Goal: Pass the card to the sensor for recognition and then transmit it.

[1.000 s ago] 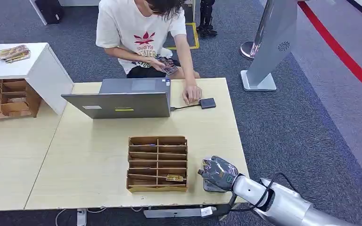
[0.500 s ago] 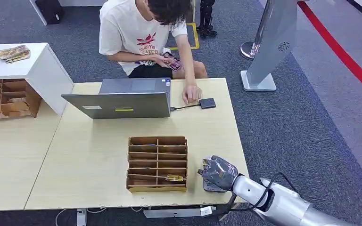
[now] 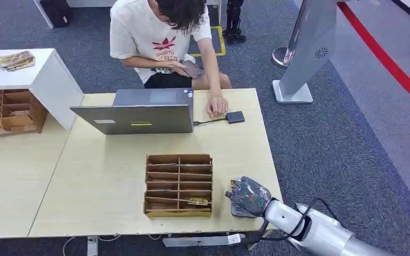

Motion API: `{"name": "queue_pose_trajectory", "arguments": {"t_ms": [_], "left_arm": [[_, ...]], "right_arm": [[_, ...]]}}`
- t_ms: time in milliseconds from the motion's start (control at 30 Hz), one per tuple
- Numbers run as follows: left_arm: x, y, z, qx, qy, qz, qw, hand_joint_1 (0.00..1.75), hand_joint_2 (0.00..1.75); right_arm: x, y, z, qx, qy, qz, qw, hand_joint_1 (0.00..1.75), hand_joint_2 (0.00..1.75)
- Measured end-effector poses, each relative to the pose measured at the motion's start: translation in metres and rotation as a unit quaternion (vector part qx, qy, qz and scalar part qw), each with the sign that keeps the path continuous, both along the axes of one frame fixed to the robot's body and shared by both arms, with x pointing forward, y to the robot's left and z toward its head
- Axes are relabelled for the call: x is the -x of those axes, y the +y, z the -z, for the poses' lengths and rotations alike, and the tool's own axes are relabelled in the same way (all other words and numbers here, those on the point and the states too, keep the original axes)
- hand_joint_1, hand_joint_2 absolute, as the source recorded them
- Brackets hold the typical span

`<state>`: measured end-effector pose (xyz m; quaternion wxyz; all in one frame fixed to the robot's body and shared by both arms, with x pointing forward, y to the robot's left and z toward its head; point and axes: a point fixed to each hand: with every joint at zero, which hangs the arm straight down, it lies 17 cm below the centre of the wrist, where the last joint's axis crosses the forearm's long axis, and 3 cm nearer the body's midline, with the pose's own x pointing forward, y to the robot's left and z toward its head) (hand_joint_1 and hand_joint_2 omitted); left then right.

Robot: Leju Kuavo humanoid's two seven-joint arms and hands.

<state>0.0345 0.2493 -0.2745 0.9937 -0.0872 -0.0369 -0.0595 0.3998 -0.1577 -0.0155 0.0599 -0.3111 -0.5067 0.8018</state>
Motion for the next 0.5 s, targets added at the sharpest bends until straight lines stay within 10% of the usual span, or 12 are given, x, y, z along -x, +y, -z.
{"name": "queue_pose_trajectory", "arguments": {"t_ms": [500], "left_arm": [[-0.003,0.024,0.008,-0.168,0.055,-0.01,0.984,0.0,0.0]], "right_arm": [[-0.01,0.006,-0.005,-0.004,0.03,0.008,1.0,1.75,1.75]]}}
